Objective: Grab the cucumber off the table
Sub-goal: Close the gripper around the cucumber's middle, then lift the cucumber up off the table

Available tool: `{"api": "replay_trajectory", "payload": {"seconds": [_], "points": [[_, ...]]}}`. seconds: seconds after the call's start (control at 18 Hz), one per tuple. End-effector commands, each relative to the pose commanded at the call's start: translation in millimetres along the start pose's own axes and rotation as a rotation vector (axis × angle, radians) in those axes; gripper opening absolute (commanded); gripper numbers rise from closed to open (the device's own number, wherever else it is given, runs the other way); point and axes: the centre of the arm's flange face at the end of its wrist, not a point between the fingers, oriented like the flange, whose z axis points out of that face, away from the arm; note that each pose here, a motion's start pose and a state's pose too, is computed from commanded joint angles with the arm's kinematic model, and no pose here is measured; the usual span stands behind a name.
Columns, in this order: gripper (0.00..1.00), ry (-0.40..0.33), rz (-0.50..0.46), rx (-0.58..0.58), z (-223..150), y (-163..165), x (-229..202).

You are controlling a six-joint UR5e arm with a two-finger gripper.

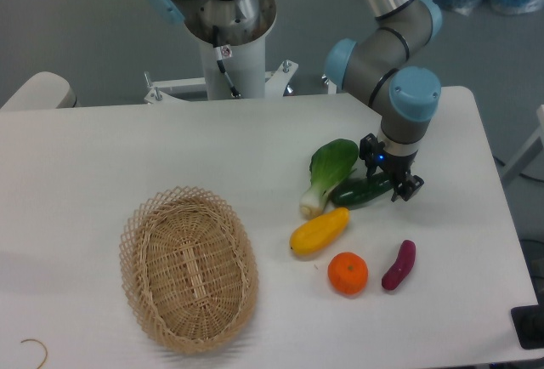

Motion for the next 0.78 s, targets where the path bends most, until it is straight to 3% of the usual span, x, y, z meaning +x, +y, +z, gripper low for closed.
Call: {"api": "replay_trajectory", "payload": {"seconds": [0.11, 0.39, 0.78], "points": [[0.28, -0.001, -0.001, -0.002, -0.6, 1.1, -0.6], [0.28, -0.021, 0.003, -0.003, -8.9, 1.9, -7.8], [0.28, -0.101, 0.066, -0.018, -68.4, 9.9, -35.0]]}}
